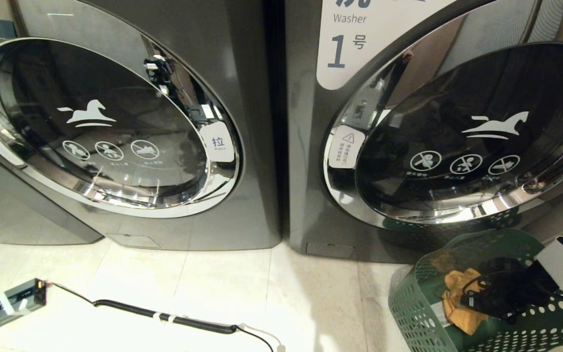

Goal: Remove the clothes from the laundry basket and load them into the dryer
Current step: Take the clothes out of the basket

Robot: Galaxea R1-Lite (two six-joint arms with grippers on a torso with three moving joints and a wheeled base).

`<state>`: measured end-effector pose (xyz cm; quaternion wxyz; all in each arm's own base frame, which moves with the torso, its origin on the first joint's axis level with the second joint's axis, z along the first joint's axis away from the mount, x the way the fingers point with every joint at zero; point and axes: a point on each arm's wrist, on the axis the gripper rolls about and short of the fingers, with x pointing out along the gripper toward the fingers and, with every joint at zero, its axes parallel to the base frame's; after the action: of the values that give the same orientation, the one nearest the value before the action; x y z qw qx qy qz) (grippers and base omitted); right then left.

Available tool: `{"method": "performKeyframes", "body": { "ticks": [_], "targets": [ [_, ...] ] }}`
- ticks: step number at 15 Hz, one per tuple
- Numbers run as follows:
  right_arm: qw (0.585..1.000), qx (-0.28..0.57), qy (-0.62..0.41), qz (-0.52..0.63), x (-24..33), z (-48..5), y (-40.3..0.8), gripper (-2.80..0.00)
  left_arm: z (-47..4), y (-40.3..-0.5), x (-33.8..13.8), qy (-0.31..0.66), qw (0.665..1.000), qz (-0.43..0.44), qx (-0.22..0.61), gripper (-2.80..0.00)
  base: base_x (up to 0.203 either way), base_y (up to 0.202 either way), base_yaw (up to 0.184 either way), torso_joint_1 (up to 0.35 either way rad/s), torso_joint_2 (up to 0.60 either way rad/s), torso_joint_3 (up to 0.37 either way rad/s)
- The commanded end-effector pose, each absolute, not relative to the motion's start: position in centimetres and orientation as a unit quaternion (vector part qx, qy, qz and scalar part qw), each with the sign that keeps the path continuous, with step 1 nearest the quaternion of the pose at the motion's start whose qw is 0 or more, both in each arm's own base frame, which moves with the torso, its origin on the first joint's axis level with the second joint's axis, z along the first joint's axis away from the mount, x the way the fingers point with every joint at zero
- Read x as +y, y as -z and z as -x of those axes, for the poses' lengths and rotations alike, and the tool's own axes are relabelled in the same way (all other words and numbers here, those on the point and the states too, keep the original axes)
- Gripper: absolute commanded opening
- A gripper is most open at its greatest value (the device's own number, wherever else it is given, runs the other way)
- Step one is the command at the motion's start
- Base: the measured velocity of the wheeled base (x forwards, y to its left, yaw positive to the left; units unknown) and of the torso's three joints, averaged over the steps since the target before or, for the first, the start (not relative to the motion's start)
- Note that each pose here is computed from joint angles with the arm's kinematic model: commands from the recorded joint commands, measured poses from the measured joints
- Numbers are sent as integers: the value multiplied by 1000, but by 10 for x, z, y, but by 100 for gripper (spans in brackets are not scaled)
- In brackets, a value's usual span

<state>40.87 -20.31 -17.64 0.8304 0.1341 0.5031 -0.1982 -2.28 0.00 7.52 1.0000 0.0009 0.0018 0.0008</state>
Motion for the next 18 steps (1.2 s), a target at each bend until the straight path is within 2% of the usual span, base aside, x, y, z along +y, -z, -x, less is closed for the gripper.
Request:
{"method": "performKeyframes", "body": {
  "ticks": [1, 5, 10, 11, 18],
  "targets": [
    [829, 506, 196, -135, -203, -409, 196, 0, 23, -75, 0, -1, 1000, -1, 2, -280, 0, 0, 0, 0, 0, 0],
    [844, 478, 200, -136, -207, -417, 214, 0, 23, -75, 0, -1, 1000, -1, 2, -280, 0, 0, 0, 0, 0, 0],
    [841, 485, 182, -156, -204, -412, 223, 0, 23, -75, 0, -1, 1000, -1, 2, -280, 0, 0, 0, 0, 0, 0],
    [842, 484, 181, -156, -204, -413, 222, -280, 23, -75, 0, -2, 1000, -1, 2, -280, 0, 0, 0, 0, 0, 0],
    [841, 486, 176, -162, -203, -412, 223, -280, 23, -75, 0, -1, 1000, -1, 2, -280, 0, 0, 0, 0, 0, 0]
  ]
}}
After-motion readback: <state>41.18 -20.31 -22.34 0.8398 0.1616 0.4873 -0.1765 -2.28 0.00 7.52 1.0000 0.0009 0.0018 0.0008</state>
